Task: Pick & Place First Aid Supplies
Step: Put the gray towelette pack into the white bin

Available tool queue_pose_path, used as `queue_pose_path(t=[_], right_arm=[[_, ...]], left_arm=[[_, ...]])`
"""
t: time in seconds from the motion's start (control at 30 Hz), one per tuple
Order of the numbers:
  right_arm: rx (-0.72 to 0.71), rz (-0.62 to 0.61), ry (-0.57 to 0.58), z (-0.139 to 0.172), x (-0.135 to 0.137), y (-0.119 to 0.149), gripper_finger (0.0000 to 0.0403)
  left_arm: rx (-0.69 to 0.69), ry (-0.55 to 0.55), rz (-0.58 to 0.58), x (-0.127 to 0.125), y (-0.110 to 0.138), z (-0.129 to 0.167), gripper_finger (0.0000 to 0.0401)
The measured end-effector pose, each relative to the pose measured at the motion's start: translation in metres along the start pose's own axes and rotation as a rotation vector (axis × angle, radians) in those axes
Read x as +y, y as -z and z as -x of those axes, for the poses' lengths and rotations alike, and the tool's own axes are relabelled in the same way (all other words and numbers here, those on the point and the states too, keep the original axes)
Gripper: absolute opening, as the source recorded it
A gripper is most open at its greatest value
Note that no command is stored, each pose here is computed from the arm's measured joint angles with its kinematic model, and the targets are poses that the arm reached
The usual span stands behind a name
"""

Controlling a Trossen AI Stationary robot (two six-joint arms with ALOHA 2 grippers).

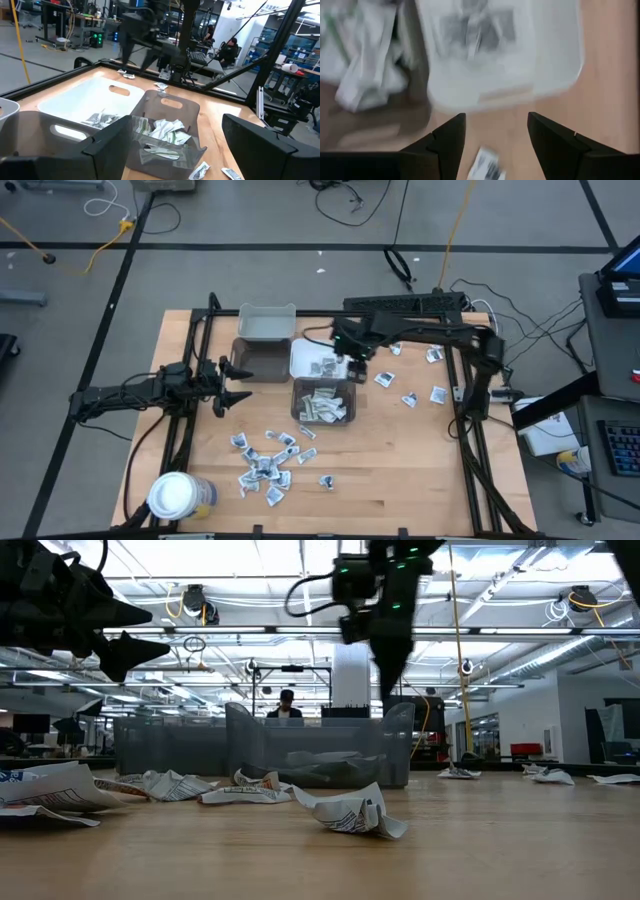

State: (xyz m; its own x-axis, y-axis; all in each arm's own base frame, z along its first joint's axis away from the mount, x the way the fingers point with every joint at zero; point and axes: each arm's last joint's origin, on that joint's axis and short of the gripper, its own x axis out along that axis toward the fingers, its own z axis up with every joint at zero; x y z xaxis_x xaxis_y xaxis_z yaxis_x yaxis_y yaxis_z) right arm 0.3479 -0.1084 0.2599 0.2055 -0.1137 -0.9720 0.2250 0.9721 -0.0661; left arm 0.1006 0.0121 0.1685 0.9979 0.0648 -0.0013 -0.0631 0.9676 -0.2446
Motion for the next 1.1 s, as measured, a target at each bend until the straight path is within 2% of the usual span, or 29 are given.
queue_pose_path(t=[0.37,0.57,0.73,1.1], right_arm=[[0.073,-0.142,-0.002,0.011,0.011,0.121,0.0212],[0.125,-0.186,0.002,0.014,0.015,0.172,0.0213],[0.167,-0.199,0.004,0.013,0.016,0.192,0.0213],[0.154,-0.354,-0.039,-0.02,0.02,0.203,0.0213]], left_arm=[[0.0,0.0,0.0,0.0,0.0,0.0,0.031],[0.0,0.0,0.0,0.0,0.0,0.0,0.031],[0.0,0.0,0.0,0.0,0.0,0.0,0.031],[0.0,0.0,0.0,0.0,0.0,0.0,0.031]])
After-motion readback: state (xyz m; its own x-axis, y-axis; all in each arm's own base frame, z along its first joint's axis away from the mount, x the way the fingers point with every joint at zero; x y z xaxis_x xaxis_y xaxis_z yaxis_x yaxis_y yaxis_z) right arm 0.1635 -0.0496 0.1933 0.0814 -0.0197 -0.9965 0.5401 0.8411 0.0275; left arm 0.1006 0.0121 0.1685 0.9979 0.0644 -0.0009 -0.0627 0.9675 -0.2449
